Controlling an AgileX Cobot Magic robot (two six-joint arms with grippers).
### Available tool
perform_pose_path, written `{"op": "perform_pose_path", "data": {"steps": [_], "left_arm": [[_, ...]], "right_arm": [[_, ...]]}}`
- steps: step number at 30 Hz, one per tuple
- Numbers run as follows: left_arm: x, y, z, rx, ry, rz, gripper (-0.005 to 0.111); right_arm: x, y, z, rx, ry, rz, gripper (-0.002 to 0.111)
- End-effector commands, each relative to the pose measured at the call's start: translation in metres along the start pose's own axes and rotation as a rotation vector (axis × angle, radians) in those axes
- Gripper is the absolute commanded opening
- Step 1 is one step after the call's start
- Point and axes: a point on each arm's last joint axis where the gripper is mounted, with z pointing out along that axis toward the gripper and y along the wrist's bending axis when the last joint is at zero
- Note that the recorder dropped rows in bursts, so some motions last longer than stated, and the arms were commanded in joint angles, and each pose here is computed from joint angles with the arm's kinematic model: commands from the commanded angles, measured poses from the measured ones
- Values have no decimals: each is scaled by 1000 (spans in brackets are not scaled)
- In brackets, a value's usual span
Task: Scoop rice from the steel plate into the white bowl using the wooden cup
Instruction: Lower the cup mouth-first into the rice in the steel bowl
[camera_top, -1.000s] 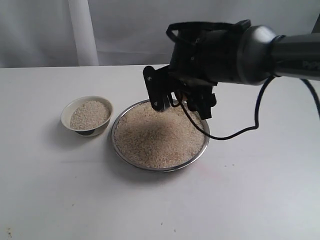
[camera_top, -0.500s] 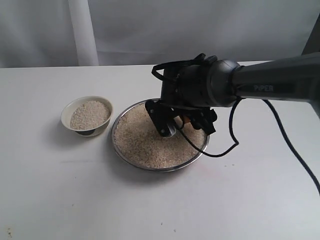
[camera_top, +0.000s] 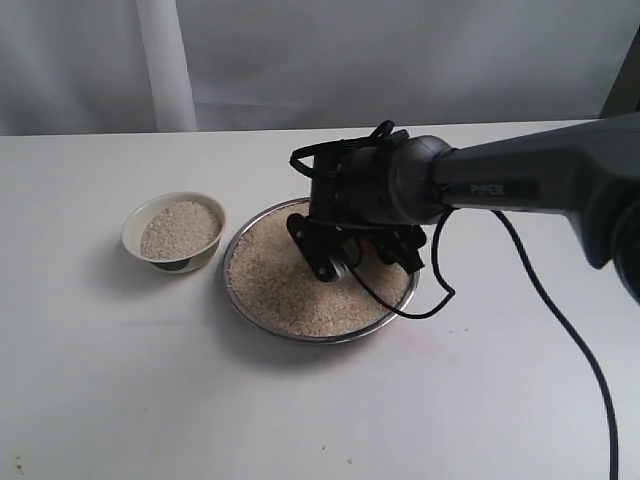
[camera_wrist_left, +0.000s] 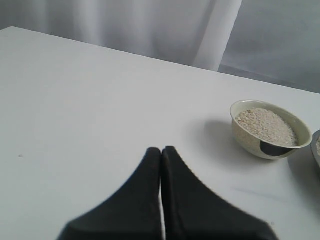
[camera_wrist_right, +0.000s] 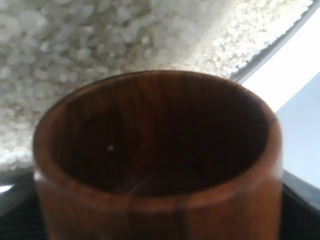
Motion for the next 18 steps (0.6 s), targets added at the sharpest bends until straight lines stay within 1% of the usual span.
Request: {"op": "perform_pose_path", "data": {"steps": [1,3,11,18], "left_arm": [[-1,-1,0,11,-5,-7,0],[-1,-1,0,11,-5,-9,0],[-1,-1,0,11,-5,-9,0],[-1,-1,0,11,-5,-7,0]], "right_arm": [[-14,-8,-2,7,-3,-34,0],[-21,-7,-3,3,-2,-81,0],[-39,-1,-8,-29,-37,-130,0],[-45,4,-12,-76,-86,-83,0]]}}
